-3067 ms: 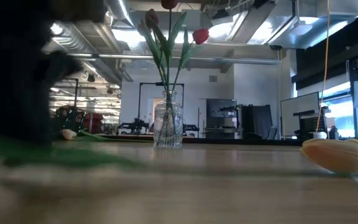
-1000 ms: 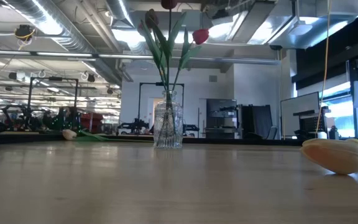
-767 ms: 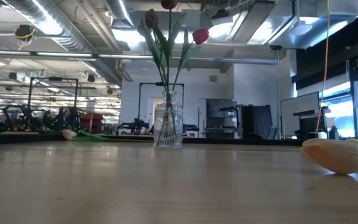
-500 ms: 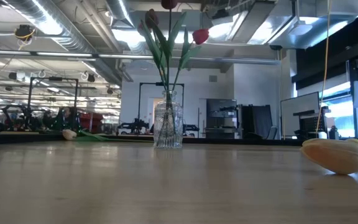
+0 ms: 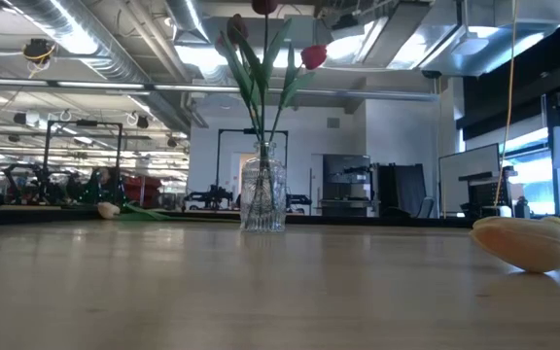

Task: Sort flowers into vase by color
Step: Put the bottom yellow flower into the yellow vase

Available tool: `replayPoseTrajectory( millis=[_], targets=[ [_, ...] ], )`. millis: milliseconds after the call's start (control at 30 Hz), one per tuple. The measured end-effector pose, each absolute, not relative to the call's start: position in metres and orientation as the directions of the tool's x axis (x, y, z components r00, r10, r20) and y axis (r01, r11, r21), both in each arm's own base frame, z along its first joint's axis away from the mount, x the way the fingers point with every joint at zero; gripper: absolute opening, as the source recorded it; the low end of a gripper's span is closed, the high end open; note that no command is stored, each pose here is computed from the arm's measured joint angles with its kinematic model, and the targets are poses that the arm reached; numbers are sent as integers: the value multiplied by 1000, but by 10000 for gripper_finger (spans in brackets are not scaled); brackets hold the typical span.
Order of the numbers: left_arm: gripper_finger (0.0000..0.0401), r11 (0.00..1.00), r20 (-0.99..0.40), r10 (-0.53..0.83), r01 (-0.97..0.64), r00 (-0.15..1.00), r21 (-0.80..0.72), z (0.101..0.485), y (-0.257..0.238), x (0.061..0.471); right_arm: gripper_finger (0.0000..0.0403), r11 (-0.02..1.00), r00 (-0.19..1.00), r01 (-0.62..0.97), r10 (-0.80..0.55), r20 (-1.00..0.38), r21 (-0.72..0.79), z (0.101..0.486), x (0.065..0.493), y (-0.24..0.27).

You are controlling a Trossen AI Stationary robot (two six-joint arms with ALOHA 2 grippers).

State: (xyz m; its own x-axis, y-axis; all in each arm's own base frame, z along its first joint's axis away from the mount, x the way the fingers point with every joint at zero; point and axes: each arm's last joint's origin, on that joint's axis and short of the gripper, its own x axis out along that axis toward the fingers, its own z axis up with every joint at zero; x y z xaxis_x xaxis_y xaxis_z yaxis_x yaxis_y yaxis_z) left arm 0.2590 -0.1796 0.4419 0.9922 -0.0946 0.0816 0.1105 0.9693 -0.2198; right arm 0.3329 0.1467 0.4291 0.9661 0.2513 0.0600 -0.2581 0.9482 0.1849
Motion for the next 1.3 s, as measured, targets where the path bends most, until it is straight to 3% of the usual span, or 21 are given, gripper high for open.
replayPoseTrajectory(
  millis=[267, 500, 700, 1300],
  targets=[
    [126, 934, 268, -211, 275, 940, -229, 428, -148, 273, 8, 947, 966, -258, 247, 76, 192, 431, 324, 164],
    [126, 948, 266, -176, 236, 948, -213, 425, -125, 287, 7, 953, 973, -218, 197, 117, 210, 439, 319, 159],
    [126, 928, 288, -240, 306, 927, -211, 426, -117, 290, 9, 974, 993, -114, 106, 50, 195, 434, 319, 156],
    [126, 966, 231, -79, 131, 970, -223, 420, -107, 298, 10, 988, 998, -44, 35, 58, 149, 435, 322, 148]
  ],
)
